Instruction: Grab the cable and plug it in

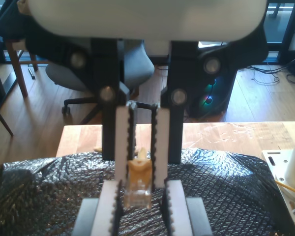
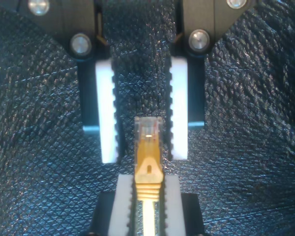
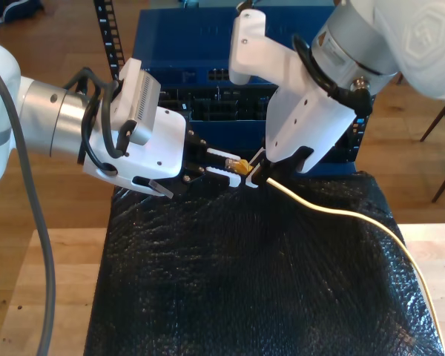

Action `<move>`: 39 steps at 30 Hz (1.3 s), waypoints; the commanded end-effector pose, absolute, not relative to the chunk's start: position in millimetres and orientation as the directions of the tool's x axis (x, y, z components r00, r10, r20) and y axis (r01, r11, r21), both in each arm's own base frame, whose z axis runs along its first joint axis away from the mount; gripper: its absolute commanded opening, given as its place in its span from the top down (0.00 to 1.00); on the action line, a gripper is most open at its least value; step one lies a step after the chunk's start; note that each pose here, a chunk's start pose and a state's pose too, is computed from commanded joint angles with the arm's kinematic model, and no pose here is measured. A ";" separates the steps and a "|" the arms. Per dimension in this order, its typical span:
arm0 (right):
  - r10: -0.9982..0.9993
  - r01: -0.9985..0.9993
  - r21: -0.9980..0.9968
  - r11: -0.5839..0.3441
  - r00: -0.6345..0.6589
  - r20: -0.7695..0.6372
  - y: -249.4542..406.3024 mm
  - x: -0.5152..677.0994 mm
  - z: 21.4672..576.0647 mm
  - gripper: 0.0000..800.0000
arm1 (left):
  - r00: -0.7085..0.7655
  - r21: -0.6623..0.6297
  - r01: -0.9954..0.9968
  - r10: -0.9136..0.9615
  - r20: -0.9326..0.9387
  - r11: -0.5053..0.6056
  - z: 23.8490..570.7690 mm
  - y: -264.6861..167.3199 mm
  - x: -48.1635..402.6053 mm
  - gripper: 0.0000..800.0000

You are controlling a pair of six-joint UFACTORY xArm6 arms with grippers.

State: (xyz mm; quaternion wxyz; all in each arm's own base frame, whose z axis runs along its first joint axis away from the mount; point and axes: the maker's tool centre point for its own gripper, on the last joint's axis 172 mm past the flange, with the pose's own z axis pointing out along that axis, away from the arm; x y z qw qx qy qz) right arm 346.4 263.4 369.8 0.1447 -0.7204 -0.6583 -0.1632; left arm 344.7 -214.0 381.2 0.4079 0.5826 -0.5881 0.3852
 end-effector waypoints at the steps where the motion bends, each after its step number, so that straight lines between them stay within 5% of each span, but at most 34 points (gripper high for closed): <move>1: 0.901 0.996 0.006 -0.093 0.081 0.426 262.9 346.8 369.8 0.99 | 0.010 0.021 -0.999 -0.368 0.930 0.025 382.0 -214.4 344.6 0.75; 15: 0.902 0.996 0.005 -0.093 0.082 0.425 263.0 346.9 369.2 0.99 | 0.008 0.016 -1.000 -0.358 0.934 0.021 385.2 -215.4 346.0 0.81; 26: 0.901 0.996 0.006 -0.093 0.081 0.426 262.9 346.8 369.8 0.99 | 0.006 0.017 -0.999 -0.356 0.935 0.027 386.7 -216.2 343.7 0.98; 28: 0.901 0.996 0.006 -0.093 0.081 0.426 262.9 346.8 369.8 0.93 | 0.006 0.018 -0.999 -0.355 0.935 0.028 386.8 -216.3 343.3 1.00; 33: 0.902 0.996 0.004 -0.091 0.081 0.424 262.7 346.3 368.4 0.48 | 0.009 0.021 -0.999 -0.355 0.935 0.028 386.2 -216.4 343.0 1.00; 39: 0.900 0.995 0.028 -0.092 0.071 0.429 258.8 346.1 376.4 0.38 | 0.020 0.031 -0.999 -0.355 0.935 0.025 385.2 -216.3 343.4 1.00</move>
